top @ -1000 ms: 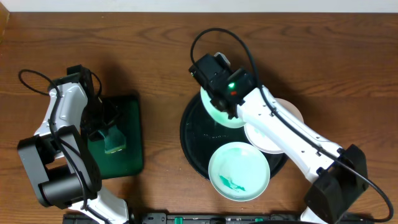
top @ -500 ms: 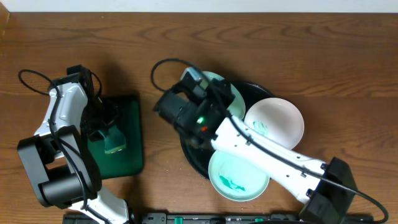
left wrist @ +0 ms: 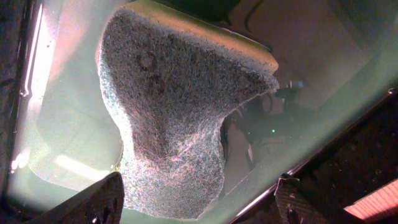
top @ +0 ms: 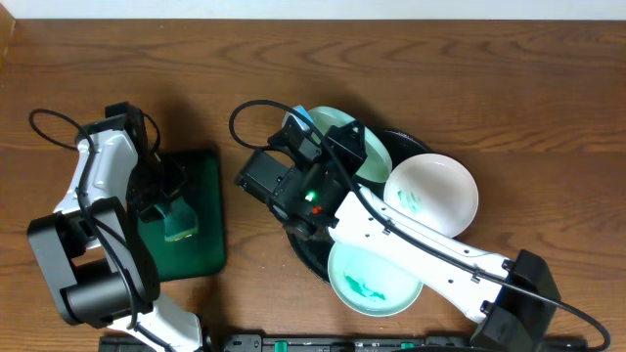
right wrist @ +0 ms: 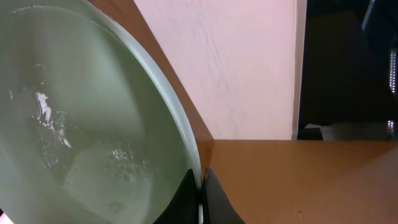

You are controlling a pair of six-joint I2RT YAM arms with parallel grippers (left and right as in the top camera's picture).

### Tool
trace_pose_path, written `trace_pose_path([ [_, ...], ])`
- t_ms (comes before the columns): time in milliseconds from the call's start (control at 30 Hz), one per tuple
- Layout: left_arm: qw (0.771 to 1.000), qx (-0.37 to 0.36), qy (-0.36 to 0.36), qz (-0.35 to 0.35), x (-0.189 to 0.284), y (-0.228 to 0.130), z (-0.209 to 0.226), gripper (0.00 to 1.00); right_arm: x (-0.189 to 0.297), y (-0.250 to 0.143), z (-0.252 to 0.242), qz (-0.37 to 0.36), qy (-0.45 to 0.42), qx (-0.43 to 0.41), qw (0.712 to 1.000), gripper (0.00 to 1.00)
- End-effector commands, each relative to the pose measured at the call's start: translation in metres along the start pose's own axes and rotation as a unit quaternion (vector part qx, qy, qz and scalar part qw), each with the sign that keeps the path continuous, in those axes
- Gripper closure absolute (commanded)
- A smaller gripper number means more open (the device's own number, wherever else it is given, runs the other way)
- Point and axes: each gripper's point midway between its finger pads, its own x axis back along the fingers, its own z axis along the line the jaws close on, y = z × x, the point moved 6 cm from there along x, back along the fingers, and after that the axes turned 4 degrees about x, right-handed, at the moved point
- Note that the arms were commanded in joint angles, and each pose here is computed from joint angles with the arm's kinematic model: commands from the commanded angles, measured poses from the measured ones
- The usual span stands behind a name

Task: Clean dirty plates on tray and stack at the side
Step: 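Swing the held mint-green plate with the right gripper over the tray rightward, then lower the mint-green plate onto the table right of the tray, release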

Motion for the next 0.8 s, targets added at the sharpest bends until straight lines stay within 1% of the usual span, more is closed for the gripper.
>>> trace_pose_path([
  [0, 1.000, -0.005, -0.002, -0.007, 0.006, -0.002, 0.000, 0.21, 0.009, 0.001, -0.021, -0.011, -0.016, -0.026, 0.999, 0.99],
  [100, 1.000, -0.005, -0.002, -0.007, 0.006, -0.002, 0.000, 0.21, 0.005, 0.002, -0.007, -0.014, 0.055, -0.050, 0.997, 0.99],
  [167, 1.000, -0.005, -0.002, -0.007, 0.006, -0.002, 0.000, 0.21, 0.001, 0.002, 0.012, -0.007, 0.152, -0.094, 0.984, 0.99],
  [200, 1.000, -0.005, -0.002, -0.007, 0.006, -0.002, 0.000, 0.21, 0.000, 0.002, 0.021, 0.001, 0.203, -0.120, 0.972, 0.99],
  [233, 1.000, -0.005, -0.002, -0.007, 0.006, -0.002, 0.000, 0.21, -0.001, 0.002, 0.030, 0.013, 0.258, -0.154, 0.954, 0.99],
  [267, 1.000, -0.005, -0.003, -0.007, 0.006, -0.002, 0.000, 0.21, -0.003, 0.002, 0.035, 0.024, 0.293, -0.177, 0.939, 0.99],
  [333, 1.000, -0.005, -0.002, -0.007, 0.006, -0.002, 0.000, 0.21, -0.008, 0.000, 0.043, 0.057, 0.359, -0.234, 0.902, 0.99],
  [467, 1.000, -0.005, -0.002, -0.005, 0.006, -0.002, 0.000, 0.21, -0.033, -0.007, 0.041, 0.109, 0.416, -0.309, 0.848, 0.99],
  [500, 1.000, -0.005, -0.002, -0.005, 0.006, -0.002, 0.000, 0.21, -0.039, -0.008, 0.039, 0.115, 0.427, -0.318, 0.838, 0.99],
  [600, 1.000, -0.004, -0.001, -0.005, 0.006, -0.002, 0.000, 0.21, -0.066, -0.017, 0.031, 0.137, 0.465, -0.360, 0.797, 0.99],
  [700, 1.000, -0.005, -0.002, -0.005, 0.006, -0.002, 0.000, 0.21, -0.099, -0.034, 0.017, 0.161, 0.485, -0.407, 0.757, 0.99],
  [767, 1.000, -0.005, -0.002, -0.005, 0.006, -0.002, 0.000, 0.21, -0.126, -0.053, 0.004, 0.179, 0.488, -0.446, 0.728, 0.99],
])
